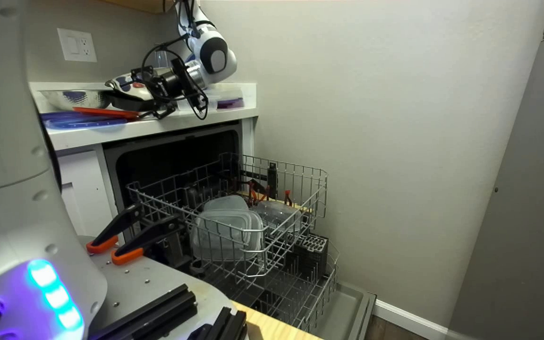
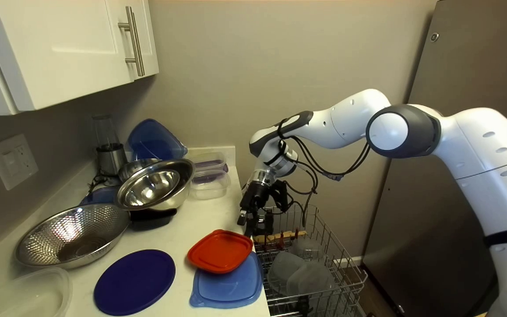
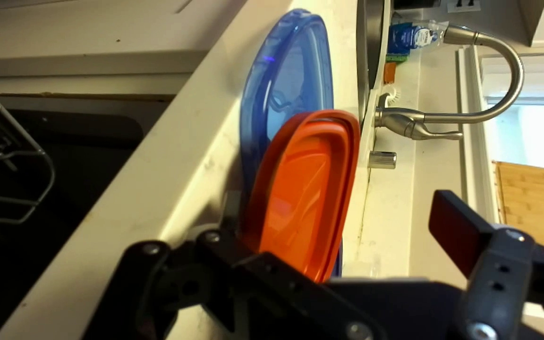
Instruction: Put the red lid on the top dishrack of the dishwasher.
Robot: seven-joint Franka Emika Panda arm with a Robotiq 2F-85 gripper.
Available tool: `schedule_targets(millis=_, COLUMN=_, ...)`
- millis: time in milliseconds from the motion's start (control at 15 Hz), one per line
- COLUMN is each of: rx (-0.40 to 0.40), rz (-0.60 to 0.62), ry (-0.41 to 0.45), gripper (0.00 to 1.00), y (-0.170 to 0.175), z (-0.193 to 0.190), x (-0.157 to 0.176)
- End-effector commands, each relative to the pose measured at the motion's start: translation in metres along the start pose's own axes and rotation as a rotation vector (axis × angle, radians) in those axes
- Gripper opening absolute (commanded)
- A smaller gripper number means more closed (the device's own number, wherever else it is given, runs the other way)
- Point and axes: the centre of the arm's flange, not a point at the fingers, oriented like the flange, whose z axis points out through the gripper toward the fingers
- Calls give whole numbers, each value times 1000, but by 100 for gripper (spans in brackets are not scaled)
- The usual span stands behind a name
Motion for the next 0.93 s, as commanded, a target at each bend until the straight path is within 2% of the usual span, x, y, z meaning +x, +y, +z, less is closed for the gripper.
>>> schedule_targets(millis=0, rx=-4, rz=0, ry=-51, gripper=100, y=-7, z=6, x=7)
schedule_targets(millis=333, rx=-9, rz=8, ry=-58, gripper=100, y=-12, z=17, x=13)
schedule_targets(millis=600, rx=-62, rz=64, ry=-48, gripper=100, y=-15, z=18, x=13)
schedule_targets(millis=867, rx=-113, rz=107, ry=32, gripper=100, y=-17, z=12, x=18)
